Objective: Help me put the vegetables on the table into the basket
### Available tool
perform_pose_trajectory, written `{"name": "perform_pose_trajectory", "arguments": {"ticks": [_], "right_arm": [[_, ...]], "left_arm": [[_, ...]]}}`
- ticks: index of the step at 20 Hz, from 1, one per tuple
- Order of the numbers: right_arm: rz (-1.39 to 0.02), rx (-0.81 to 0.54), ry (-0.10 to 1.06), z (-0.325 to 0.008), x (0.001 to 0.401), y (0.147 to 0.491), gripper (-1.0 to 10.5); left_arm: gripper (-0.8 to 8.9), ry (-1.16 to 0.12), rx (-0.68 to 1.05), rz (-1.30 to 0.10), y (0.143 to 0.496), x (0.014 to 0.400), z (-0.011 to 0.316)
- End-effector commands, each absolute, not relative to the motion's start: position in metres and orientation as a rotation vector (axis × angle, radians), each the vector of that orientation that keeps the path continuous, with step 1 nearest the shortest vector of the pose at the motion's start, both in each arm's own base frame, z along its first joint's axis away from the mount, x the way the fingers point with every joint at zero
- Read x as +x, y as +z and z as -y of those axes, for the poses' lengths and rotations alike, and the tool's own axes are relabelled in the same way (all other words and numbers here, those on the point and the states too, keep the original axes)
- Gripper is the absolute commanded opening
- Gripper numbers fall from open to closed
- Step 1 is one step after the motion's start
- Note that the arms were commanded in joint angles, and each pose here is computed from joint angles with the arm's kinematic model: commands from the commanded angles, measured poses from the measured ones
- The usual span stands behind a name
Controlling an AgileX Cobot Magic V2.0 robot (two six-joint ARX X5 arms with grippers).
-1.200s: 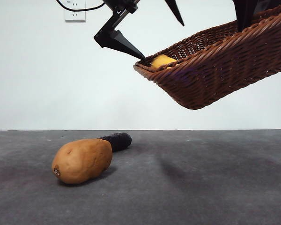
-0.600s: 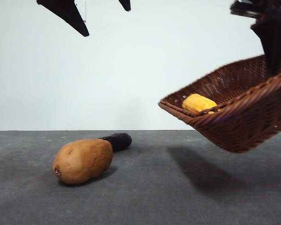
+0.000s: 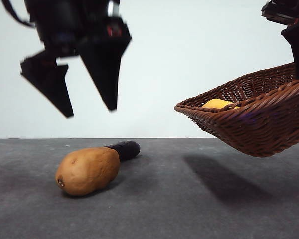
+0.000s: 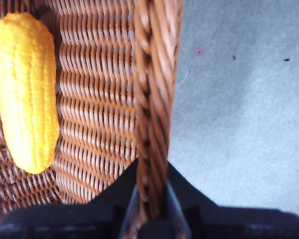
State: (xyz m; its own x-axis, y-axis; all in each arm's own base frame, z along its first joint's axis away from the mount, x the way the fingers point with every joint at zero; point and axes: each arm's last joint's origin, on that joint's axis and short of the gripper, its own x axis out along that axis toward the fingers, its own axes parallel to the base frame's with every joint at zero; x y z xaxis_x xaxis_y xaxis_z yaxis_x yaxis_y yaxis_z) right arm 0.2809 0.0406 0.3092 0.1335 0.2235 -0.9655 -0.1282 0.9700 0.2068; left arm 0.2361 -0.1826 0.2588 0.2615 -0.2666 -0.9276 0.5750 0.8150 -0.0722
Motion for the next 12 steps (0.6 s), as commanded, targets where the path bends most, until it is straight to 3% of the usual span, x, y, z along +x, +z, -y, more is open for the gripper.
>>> {"name": "perform_pose_trajectory", "arguments": {"ticks": [1,6,12], "right_arm": [[-1.415,0.079,0.274,-0.041,0.281,0.308,-0.2],[-1.429,0.081,0.273,-0.041,0.280,0.308,-0.2],[-1.445,0.071,0.281,-0.041,0.278,0.308,-0.2]], "left_arm": [[5.03,-0.569,0.297,-1.171,0.242,0.241,0.181],[5.74,-0.559,0.332,-1.232,0.215,0.256,0.184],[5.45,-0.543,0.357,-1.318,0.179,0.269,0.193]]}}
